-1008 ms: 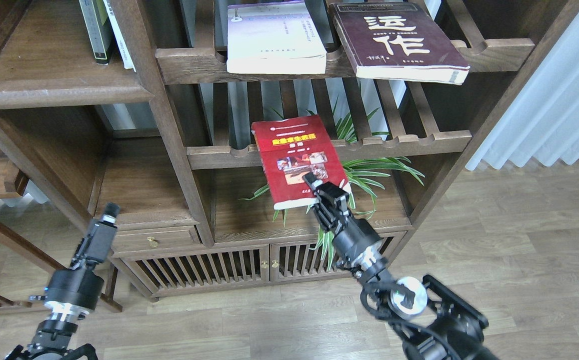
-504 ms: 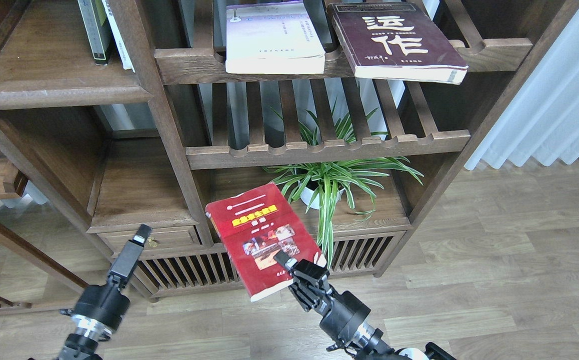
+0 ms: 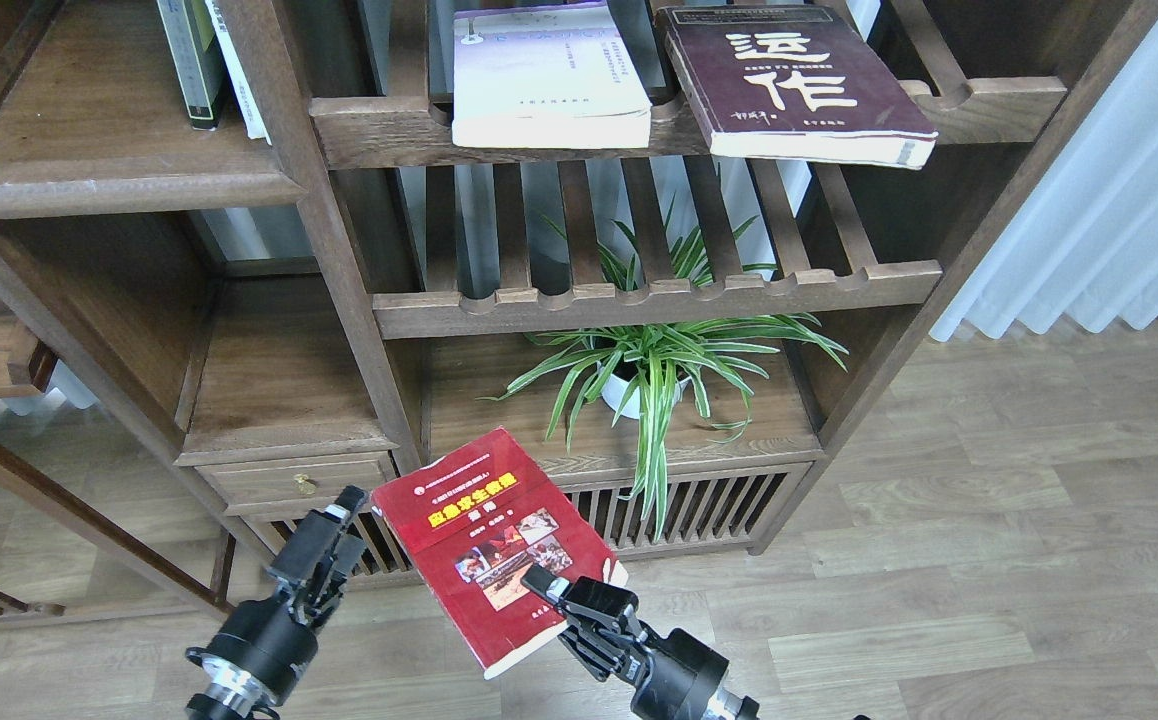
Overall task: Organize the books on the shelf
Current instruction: 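Grasp the red book with the left gripper from the right gripper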
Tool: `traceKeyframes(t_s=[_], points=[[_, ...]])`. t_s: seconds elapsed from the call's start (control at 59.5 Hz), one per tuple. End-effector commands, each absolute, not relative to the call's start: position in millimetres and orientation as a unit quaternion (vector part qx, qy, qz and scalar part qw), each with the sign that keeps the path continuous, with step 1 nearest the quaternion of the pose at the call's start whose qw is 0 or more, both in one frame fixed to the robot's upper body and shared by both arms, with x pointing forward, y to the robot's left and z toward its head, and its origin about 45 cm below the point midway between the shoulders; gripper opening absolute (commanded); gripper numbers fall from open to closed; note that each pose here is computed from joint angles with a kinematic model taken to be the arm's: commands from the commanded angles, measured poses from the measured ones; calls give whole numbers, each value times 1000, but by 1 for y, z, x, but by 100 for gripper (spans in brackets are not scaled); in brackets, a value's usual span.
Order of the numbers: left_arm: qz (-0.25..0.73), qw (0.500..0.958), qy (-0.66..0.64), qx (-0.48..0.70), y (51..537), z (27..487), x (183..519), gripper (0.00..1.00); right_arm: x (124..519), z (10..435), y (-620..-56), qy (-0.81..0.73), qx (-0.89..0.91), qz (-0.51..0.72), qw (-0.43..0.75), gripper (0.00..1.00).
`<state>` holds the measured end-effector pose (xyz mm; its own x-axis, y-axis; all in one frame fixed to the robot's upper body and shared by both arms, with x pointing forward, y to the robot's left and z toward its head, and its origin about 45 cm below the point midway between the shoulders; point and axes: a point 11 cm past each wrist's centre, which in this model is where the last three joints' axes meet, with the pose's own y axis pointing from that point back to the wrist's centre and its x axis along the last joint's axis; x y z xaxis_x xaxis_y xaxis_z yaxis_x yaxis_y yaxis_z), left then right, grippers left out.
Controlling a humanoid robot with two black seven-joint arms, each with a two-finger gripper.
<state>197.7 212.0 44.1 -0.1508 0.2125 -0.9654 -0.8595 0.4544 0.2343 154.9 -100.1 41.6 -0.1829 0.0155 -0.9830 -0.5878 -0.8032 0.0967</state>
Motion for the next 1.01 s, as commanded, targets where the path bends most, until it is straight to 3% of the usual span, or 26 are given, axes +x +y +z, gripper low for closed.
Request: traceKeyframes(t_s=[0.0, 0.353, 0.487, 0.622, 0.89, 0.958, 0.991], points=[[438, 596, 621, -259, 198, 42, 194, 100, 152, 41, -97, 232, -606, 734, 200, 5], [417, 588, 642, -260, 165, 36, 188, 96, 148, 40, -95, 229, -607, 736, 193, 4], [410, 587, 648, -261, 154, 36, 187, 83, 145, 40, -93, 225, -609, 737, 187, 5], [408, 585, 649, -265, 149, 36, 189, 63, 145, 39, -93, 226, -609, 737, 187, 5], [406, 587, 651, -257, 148, 34, 186, 40, 142, 38, -93, 226, -607, 739, 187, 4], [406, 588, 652, -254, 148, 33, 185, 29, 142, 38, -93, 226, -607, 739, 187, 4], [406, 587, 653, -254, 148, 33, 185, 18, 142, 38, -93, 226, -607, 739, 186, 4]])
